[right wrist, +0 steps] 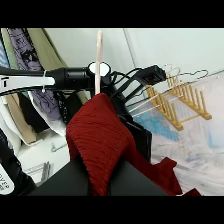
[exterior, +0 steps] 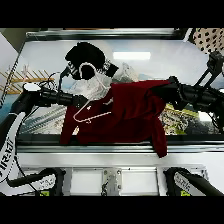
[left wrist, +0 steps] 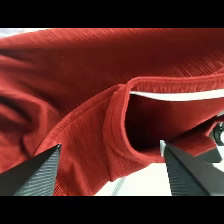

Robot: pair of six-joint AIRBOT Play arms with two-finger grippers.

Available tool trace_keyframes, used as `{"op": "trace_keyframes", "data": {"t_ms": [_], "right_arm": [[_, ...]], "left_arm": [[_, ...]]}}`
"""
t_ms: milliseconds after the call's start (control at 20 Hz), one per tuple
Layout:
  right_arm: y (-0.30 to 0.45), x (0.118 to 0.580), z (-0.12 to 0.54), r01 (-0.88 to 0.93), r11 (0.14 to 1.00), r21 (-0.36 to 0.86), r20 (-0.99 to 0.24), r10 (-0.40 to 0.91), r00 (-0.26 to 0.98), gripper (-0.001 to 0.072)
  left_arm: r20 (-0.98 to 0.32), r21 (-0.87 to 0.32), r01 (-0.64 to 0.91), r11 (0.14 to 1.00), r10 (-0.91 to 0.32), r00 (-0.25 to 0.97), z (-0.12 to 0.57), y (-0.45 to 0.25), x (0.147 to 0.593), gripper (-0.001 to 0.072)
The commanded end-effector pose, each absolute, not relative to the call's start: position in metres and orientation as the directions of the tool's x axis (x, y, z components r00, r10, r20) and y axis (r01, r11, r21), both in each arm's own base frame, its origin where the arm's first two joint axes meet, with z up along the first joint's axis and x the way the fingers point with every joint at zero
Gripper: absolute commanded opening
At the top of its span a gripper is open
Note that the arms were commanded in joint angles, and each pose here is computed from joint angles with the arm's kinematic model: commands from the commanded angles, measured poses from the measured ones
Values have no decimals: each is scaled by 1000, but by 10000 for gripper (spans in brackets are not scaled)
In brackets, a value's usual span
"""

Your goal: Fold the clothes and pants, and hang the long-sleeved shirts on hangers.

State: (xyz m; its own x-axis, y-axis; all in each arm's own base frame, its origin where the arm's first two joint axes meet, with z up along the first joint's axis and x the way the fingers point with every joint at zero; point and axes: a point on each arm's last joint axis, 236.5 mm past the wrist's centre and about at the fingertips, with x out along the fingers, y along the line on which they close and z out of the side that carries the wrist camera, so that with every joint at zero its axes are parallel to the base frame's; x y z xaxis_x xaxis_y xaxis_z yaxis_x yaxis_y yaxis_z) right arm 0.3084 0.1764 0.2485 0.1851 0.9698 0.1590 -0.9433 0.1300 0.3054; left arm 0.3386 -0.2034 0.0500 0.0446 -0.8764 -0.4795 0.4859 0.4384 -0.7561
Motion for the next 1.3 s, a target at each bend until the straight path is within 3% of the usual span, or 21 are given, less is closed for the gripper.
{"op": "trace_keyframes", "data": {"t_ms": [0,300,350,450,500,600,800,1000,1250], "right_arm": [[176,310,249,-943,138,301,160,968,193,18],[176,310,249,-938,134,319,161,968,193,18],[176,310,249,-938,135,319,161,968,194,18],[176,311,249,-938,136,320,160,968,195,19],[176,311,249,-937,135,322,161,968,195,18],[176,310,250,-937,134,321,161,968,194,18],[174,307,262,-943,107,314,216,960,181,17],[172,311,266,-942,120,312,229,953,197,17],[169,316,277,-942,125,312,278,936,216,17]], "left_arm": [[-472,-756,498,425,-881,34,48,-216,338,684],[-502,-726,514,456,-863,56,40,-224,343,683],[-514,-720,523,456,-857,38,38,-227,338,526],[-515,-718,530,451,-857,31,38,-233,336,375],[-514,-718,530,450,-857,31,38,-233,336,16],[-515,-752,427,502,-852,96,38,-205,353,16],[-513,-758,382,528,-845,151,43,-173,362,16],[-650,-638,408,653,-741,169,40,-143,350,16],[-651,-623,429,654,-738,180,56,-144,342,17]]}}
